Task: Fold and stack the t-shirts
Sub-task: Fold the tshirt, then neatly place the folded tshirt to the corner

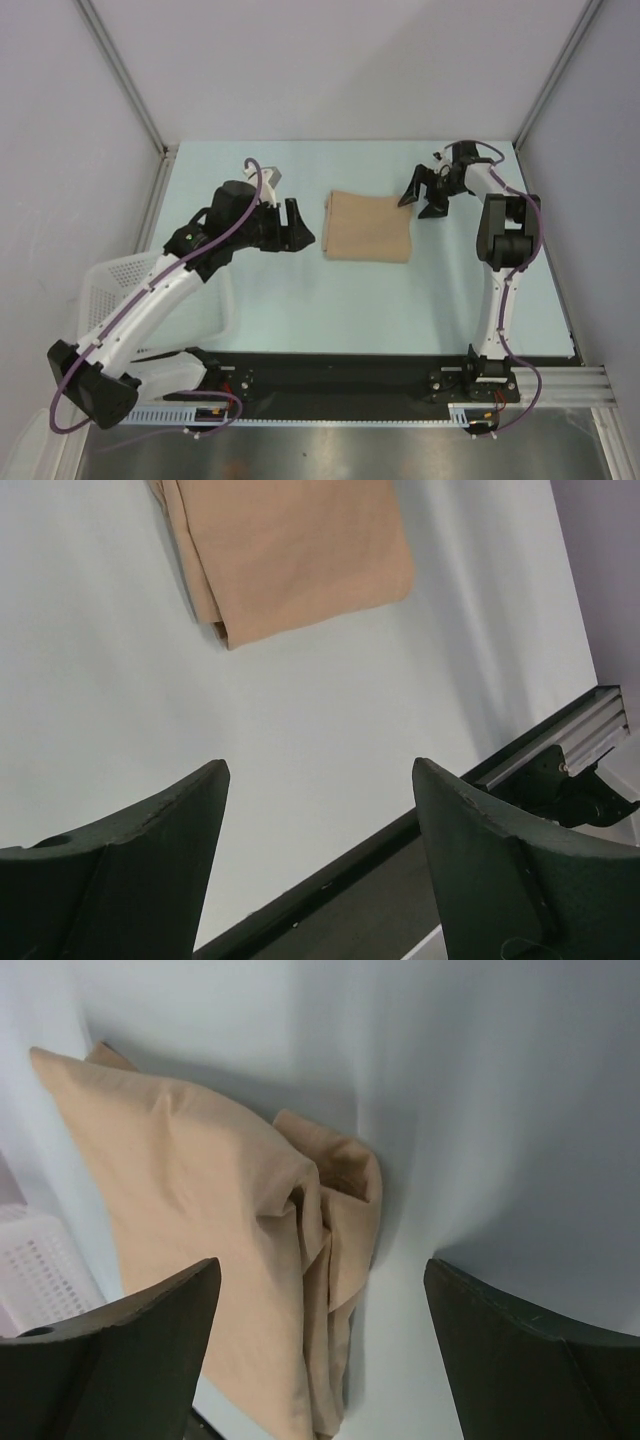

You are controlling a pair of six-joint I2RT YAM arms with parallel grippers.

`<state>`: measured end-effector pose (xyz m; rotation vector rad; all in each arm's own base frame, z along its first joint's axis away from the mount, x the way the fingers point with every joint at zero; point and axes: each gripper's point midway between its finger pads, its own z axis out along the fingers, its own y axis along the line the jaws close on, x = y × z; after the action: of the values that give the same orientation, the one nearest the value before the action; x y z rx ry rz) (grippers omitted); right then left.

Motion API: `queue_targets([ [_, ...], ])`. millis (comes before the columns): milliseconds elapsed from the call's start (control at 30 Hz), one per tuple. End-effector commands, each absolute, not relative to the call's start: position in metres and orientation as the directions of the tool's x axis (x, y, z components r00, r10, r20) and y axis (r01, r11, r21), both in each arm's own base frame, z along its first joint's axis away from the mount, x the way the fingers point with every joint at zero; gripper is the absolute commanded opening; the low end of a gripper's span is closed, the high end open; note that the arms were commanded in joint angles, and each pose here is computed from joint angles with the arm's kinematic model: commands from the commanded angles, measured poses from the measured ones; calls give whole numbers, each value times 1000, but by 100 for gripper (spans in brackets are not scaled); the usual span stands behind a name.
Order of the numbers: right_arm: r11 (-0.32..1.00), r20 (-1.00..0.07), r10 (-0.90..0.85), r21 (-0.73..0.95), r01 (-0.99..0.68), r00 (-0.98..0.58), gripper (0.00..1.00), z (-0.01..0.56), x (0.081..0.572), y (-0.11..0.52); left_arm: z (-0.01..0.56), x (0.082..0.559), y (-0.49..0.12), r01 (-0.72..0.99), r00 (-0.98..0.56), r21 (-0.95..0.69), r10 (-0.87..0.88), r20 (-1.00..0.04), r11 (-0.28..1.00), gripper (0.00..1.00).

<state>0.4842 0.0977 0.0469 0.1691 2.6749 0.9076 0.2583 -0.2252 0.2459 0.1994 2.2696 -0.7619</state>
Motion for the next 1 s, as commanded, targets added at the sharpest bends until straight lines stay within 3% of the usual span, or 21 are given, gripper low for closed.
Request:
queue_targets([
  [0,778,-300,147,623,-77,-943,90,49,493,112,249,251,-212,339,-716,-460,-92,-692,821,80],
  [200,775,-286,115,625,-94,-951,76,41,498,132,235,256,-198,304,-720,-490,-140,-680,817,80],
  [300,831,-280,102,551,-73,-954,42,29,501,120,231,258,-191,304,-717,-490,-143,-683,817,80],
  [333,841,-282,90,535,-79,-955,22,27,502,118,231,260,-189,304,-713,-486,-142,-686,820,80],
  [467,896,-324,68,437,-85,-944,2,28,513,98,228,262,-187,312,-709,-483,-138,-692,818,81],
  [700,996,-413,-79,6,-90,-907,0,45,542,12,201,254,-186,278,-768,-494,-118,-629,823,80],
  [800,980,-457,-156,-182,-80,-876,0,63,563,-24,193,251,-186,268,-787,-489,-104,-608,830,80],
  [967,934,-521,-259,-349,-73,-813,0,76,600,-92,165,250,-189,255,-828,-481,-68,-557,839,79],
])
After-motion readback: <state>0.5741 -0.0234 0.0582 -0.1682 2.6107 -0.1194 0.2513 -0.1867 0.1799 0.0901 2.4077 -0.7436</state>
